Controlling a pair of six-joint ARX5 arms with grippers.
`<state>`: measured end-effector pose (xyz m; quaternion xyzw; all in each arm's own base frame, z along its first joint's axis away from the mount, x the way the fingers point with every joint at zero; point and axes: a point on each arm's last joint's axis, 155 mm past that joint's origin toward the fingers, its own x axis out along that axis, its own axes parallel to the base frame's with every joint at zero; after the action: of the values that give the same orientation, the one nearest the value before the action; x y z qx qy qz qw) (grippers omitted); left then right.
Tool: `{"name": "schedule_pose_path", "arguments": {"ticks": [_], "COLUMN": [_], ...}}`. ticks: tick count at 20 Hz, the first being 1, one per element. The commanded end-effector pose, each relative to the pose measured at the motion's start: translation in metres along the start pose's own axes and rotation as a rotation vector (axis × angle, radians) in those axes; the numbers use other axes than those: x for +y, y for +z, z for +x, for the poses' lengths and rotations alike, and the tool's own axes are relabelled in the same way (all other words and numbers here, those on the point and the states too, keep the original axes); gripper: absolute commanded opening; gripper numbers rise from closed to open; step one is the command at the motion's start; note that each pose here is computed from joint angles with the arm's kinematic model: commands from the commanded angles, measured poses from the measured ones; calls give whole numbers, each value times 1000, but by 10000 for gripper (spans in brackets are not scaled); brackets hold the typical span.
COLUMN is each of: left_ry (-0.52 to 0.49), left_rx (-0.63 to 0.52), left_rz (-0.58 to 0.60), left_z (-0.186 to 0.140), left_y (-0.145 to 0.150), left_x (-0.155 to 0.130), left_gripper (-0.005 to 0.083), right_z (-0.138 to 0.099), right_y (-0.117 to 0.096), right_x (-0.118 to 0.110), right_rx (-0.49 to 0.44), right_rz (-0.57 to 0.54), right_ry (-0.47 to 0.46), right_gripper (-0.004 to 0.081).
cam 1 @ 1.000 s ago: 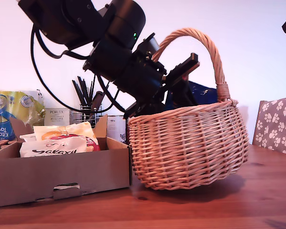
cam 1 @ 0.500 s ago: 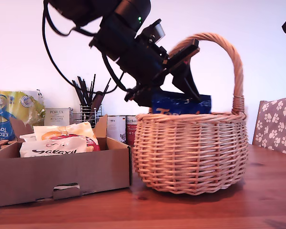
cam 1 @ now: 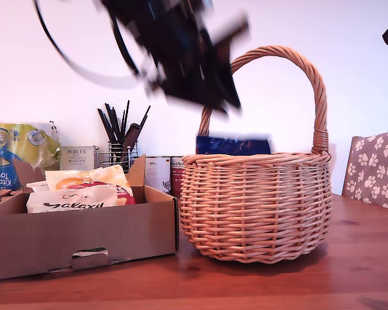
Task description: Move the bags of Easter eggs from the cardboard box on the left into the woven basket on the right side.
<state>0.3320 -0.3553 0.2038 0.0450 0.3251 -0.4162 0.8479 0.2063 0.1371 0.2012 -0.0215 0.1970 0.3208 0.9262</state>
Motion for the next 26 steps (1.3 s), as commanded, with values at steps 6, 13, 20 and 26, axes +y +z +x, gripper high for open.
{"name": "schedule_pose_path", "arguments": {"ticks": [6,13,20,26], "left_ry": [140,100,143,153], "left_rx": [114,84,14,50], "left_rz": [107,169,299,424], "left_z": [-50,-84,-105,-82], "left_y": [-29,-77,-77,-90], "left_x": [30,84,149,177], "left_gripper": [-24,-24,59,518], "right_z": [-2,-4,-3,8], "right_y": [6,12,10,7], "right_x": [3,32,67,64], "right_rx": [-16,-44,-26,4], "right_rz": [-5,-17,-54,-48], "right_ry": [11,171,324,313], "right_gripper": [-13,-13,-13,-13]}}
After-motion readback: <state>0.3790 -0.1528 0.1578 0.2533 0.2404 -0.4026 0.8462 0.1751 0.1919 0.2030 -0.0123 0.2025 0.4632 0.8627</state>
